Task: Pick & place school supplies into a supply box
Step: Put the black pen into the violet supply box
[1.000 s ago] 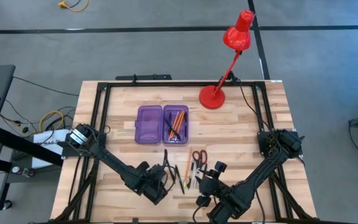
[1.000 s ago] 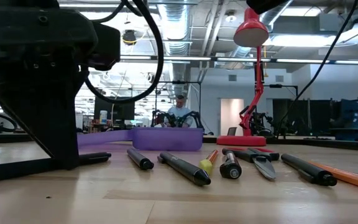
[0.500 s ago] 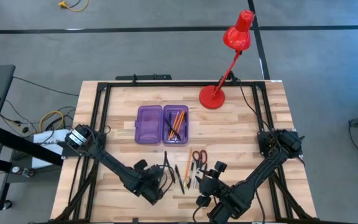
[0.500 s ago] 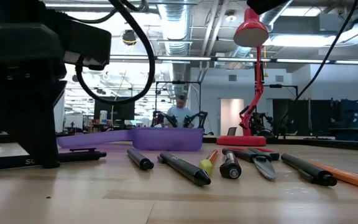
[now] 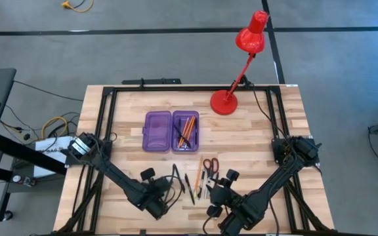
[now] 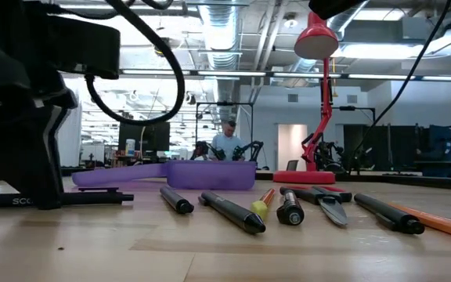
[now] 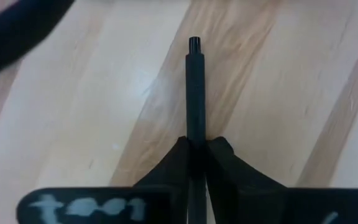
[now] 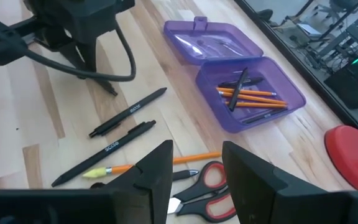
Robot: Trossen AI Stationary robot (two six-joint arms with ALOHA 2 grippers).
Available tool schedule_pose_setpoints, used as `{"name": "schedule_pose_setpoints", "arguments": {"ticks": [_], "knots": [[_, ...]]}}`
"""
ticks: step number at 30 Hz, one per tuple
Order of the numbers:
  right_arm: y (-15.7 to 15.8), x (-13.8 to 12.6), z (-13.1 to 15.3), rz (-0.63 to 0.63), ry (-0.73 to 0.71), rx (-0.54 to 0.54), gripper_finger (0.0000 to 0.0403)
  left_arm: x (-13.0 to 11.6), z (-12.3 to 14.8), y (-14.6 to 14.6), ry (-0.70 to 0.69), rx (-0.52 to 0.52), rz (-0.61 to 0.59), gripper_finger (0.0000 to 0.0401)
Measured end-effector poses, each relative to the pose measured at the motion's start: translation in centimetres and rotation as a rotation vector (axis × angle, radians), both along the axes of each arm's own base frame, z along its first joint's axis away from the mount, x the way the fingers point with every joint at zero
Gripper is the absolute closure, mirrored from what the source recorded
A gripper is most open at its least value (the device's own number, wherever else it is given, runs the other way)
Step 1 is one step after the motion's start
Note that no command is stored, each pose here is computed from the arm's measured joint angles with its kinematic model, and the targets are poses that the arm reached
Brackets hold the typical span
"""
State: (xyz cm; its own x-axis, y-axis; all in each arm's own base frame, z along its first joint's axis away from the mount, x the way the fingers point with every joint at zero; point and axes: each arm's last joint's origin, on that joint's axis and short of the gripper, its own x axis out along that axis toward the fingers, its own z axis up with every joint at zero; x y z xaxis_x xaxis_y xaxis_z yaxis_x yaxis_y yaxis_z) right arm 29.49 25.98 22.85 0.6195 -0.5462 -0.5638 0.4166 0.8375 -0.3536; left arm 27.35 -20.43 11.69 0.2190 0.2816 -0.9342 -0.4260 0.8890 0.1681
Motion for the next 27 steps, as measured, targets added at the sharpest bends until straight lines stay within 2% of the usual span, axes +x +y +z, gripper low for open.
{"name": "schedule_pose_setpoints", "arguments": {"ticks": [2, 7, 10, 14, 27], "knots": [[0.0, 0.0, 0.0, 0.0, 0.0, 0.0, 0.0269, -0.1, 0.0, 0.0, -0.006, 0.024, -0.01, 0.038], [0.0, 0.0, 0.0, 0.0, 0.0, 0.0, 0.0269, -0.8, 0.4, 0.3, 0.022, 0.18, -0.012, 0.0391], [0.0, 0.0, 0.0, 0.0, 0.0, 0.0, 0.0269, -1.4, 1.2, 0.5, 0.071, 0.271, 0.016, 0.0392], [0.0, 0.0, 0.0, -0.001, 0.0, 0.0, 0.0269, -1.5, 2.6, 0.5, 0.058, 0.35, 0.041, 0.0392], [-0.4, 0.4, 0.0, -0.015, -0.001, -0.001, 0.0269, 0.2, 5.5, 0.5, -0.068, 0.476, 0.014, 0.0392]]}}
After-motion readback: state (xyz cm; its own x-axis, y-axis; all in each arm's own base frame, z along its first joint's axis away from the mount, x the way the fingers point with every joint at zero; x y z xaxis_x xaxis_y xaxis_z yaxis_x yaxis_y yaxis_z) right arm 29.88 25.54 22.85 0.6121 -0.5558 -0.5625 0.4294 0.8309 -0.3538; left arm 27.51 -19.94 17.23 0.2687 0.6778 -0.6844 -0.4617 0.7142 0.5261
